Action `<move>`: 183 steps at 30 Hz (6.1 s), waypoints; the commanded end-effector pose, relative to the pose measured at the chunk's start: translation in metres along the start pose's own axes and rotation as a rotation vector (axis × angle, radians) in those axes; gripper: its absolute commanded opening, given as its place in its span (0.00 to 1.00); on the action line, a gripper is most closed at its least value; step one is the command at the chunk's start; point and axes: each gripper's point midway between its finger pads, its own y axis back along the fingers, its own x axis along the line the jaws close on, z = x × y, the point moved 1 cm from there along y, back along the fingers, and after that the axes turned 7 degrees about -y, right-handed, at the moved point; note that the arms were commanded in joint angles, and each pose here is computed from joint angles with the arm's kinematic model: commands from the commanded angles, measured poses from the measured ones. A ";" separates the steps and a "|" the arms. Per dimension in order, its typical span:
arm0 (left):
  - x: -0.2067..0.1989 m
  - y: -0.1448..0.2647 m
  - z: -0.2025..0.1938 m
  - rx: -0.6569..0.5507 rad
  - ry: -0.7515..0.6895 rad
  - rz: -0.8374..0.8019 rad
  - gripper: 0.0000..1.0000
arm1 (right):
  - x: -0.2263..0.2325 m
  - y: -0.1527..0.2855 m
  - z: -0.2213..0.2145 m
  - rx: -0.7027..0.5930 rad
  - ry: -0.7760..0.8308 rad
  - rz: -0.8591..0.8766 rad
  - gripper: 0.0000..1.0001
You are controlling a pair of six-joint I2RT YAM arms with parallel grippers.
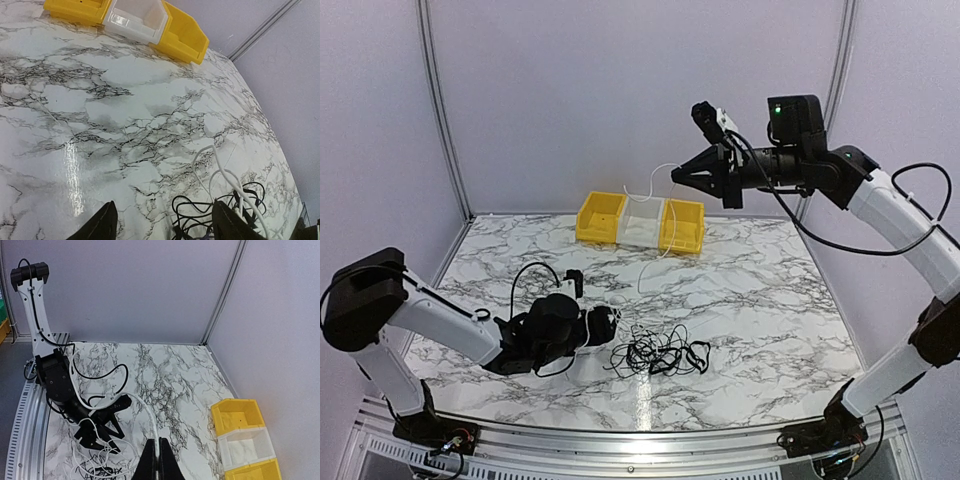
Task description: Untangle the cables
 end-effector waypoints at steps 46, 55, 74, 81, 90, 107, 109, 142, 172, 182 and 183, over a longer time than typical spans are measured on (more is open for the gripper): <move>0.021 0.028 -0.014 0.376 -0.786 0.282 0.76 | -0.105 -0.006 -0.081 0.106 -0.136 -0.243 0.00; 0.024 0.052 -0.007 0.276 -0.496 0.266 0.76 | -0.191 -0.010 -0.104 0.139 -0.157 -0.417 0.00; 0.044 0.072 0.006 0.198 -0.489 0.318 0.78 | -0.336 -0.035 -0.208 0.167 -0.302 -0.565 0.00; 0.045 0.070 0.007 0.187 -0.487 0.337 0.78 | -0.350 -0.047 -0.263 0.241 -0.356 -0.616 0.00; 0.044 0.060 0.003 0.195 -0.513 0.353 0.78 | -0.359 -0.045 -0.294 0.299 -0.393 -0.695 0.00; 0.047 0.061 -0.003 0.193 -0.472 0.338 0.78 | -0.343 -0.051 -0.294 0.367 -0.382 -0.660 0.19; 0.047 0.063 -0.001 0.185 -0.460 0.332 0.78 | -0.337 -0.043 -0.279 0.362 -0.371 -0.660 0.25; -0.001 0.054 0.003 0.077 -0.406 0.073 0.94 | 0.046 -0.037 -0.271 0.424 -0.255 0.205 0.53; 0.031 0.002 -0.055 0.464 -0.192 -0.134 0.32 | 0.046 -0.153 -0.272 0.488 -0.177 0.282 0.33; 0.001 0.013 -0.011 0.302 -0.317 -0.201 0.00 | 0.041 -0.154 -0.261 0.470 -0.181 0.265 0.40; -0.008 0.020 -0.006 0.273 -0.366 -0.234 0.01 | 0.037 -0.154 -0.256 0.461 -0.178 0.241 0.44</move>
